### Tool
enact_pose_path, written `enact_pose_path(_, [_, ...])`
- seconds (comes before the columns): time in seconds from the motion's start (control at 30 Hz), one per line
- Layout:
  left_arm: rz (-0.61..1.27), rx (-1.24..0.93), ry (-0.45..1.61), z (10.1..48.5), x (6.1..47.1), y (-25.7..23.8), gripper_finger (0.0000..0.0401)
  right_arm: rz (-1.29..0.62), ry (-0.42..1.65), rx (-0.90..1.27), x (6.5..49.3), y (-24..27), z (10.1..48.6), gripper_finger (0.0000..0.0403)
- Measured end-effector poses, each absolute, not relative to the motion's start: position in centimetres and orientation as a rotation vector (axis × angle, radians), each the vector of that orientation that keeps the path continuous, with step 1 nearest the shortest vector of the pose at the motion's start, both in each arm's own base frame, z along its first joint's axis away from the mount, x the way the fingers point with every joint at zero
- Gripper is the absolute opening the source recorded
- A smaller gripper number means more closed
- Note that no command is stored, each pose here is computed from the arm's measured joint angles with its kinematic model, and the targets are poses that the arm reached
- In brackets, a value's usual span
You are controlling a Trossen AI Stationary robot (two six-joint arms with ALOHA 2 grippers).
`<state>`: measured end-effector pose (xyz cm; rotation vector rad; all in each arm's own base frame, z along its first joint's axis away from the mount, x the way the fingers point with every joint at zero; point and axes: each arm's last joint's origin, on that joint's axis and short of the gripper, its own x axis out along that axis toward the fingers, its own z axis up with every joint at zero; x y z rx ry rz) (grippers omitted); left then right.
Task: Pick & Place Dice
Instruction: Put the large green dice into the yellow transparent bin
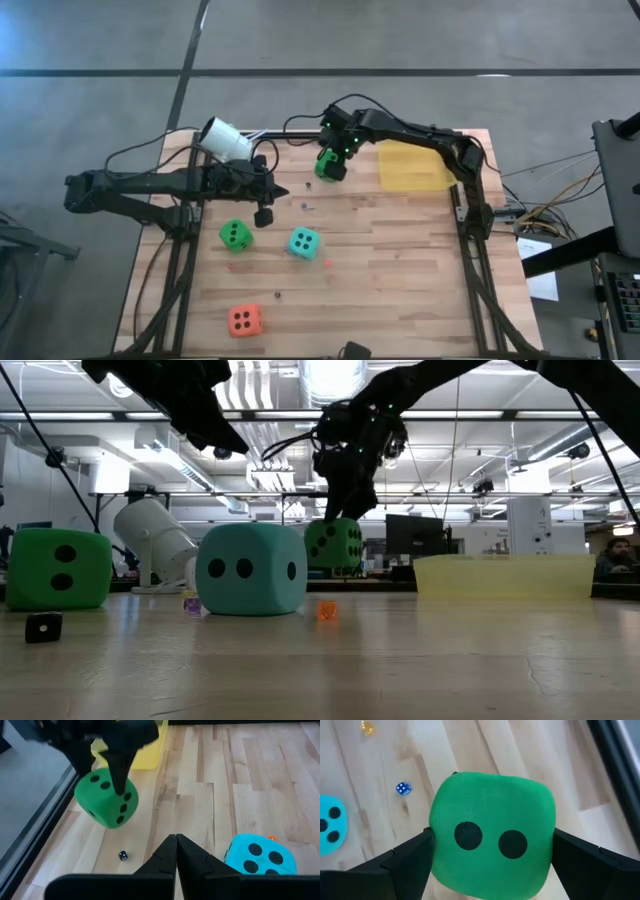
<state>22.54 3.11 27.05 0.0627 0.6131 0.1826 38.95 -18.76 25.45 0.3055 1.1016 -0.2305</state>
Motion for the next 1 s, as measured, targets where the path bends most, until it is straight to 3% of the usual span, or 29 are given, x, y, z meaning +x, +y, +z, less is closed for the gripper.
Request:
enact_pose_path(0.47, [0.182, 0.063, 0.613, 27.0, 22.5, 3.1, 0.0012, -0.291, 1.0, 0.325, 33.6, -16.1, 34.2, 0.0347])
enact_pose_path(0.73, [0.183, 0.063, 0.613, 27.1, 22.5, 3.1, 0.0012, -0.56, 1.022, 0.376, 29.5, -14.9, 37.1, 0.0347])
enact_pose_path(1.0, [0.183, 0.063, 0.613, 27.1, 22.5, 3.1, 0.0012, -0.723, 0.987, 0.546, 25.5, -14.7, 37.3, 0.0347])
